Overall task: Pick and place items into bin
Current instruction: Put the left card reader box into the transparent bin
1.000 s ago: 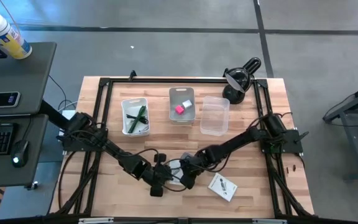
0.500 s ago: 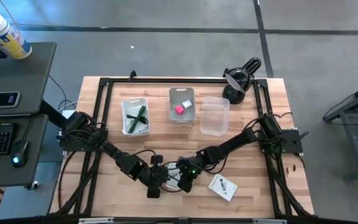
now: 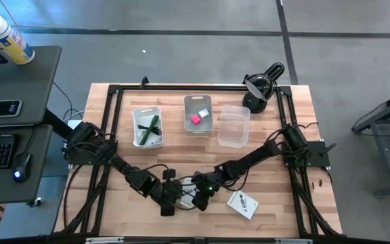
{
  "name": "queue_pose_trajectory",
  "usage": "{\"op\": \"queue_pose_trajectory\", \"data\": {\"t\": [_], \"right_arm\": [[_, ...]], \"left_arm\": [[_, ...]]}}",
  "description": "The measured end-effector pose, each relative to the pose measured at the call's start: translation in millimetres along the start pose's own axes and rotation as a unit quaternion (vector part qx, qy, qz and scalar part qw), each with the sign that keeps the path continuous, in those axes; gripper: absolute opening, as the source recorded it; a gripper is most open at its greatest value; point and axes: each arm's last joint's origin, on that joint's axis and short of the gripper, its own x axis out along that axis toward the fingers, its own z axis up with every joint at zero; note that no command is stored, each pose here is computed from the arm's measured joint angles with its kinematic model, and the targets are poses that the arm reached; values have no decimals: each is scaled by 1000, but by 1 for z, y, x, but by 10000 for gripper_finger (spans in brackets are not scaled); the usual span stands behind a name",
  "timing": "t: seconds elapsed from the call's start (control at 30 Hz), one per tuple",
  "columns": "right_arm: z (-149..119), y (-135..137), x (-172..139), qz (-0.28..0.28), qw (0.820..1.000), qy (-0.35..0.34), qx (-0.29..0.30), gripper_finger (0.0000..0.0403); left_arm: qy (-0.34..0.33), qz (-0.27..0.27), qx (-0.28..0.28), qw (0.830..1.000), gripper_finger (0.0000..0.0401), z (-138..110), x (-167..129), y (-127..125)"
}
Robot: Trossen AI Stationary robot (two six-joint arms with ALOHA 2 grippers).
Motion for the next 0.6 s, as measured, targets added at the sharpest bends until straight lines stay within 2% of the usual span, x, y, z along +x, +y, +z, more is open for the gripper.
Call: {"op": "queue_pose_trajectory", "data": {"t": [0.17, 0.6], "right_arm": [[0, 3, -3, -6, 1000, -19, 5, 108], [0, 8, -6, -14, 999, -48, 3, 109]], "left_arm": [[-15, 0, -27, 1000, 97, -8, 0, -2], [-25, 10, -49, 998, 97, -12, -2, -7]]}}
